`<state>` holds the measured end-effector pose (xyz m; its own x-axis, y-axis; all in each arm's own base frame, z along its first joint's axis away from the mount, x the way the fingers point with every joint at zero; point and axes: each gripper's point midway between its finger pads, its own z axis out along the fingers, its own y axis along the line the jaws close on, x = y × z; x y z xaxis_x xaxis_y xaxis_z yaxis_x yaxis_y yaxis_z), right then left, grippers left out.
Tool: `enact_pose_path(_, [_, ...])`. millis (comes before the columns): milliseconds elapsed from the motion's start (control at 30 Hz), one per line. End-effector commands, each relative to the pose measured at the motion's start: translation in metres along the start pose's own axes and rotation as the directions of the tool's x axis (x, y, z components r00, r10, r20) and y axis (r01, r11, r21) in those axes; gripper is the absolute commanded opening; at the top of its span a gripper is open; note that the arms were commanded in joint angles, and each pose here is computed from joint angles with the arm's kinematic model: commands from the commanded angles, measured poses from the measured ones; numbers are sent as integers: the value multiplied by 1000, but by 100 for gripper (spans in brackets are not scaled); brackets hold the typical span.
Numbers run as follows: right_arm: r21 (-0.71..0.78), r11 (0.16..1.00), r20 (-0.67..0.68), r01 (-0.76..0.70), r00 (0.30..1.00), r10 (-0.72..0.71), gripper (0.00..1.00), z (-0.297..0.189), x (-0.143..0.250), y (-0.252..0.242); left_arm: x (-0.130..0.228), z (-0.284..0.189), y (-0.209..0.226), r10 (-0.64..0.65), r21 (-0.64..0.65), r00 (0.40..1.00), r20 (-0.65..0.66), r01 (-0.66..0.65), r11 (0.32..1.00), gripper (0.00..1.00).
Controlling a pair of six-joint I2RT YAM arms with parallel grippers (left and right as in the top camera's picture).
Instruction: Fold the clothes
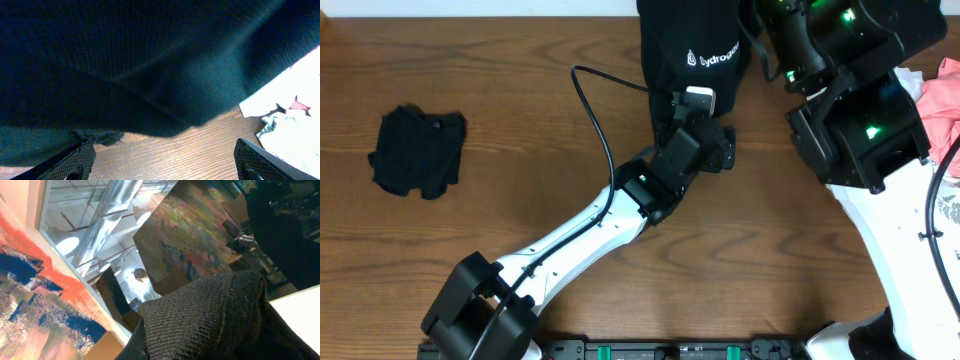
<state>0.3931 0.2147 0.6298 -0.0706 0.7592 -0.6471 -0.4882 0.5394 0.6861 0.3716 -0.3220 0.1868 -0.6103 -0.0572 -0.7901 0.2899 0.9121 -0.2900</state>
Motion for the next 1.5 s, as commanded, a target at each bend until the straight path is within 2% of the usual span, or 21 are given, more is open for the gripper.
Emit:
enact_pose_path(0, [-83,997,56,-4,998,8,2,-22,-31,35,-15,-6,1,-8,0,999,36,8,1000,90])
enact_pose_path(433, [-115,993,89,-8,996,18,2,-41,-52,50,-18,-4,8,-15,-15,999,39,16,1000,90])
enact_pose_path(900, [-131,991,78,-8,997,18,2,-46,-54,55,-20,-5,12,-11,-38,999,50,13,999,89])
enact_pose_path(967, [-138,990,71,-22,997,32,1,-47,-54,57,-20,-5,12,-11,-38,999,50,13,999,82])
enact_pose_path(1233, [-142,990,76,-22,997,33,2,-49,-56,59,-19,-5,13,-10,-40,999,47,12,999,46])
enact_pose_path(1367, [-144,989,70,-22,997,32,2,-50,-55,59,-21,-5,17,-9,-63,998,60,13,998,23])
enact_pose_path(1467, [-153,988,62,-21,998,31,2,-50,-54,61,-22,-5,19,-9,-75,998,66,14,997,15])
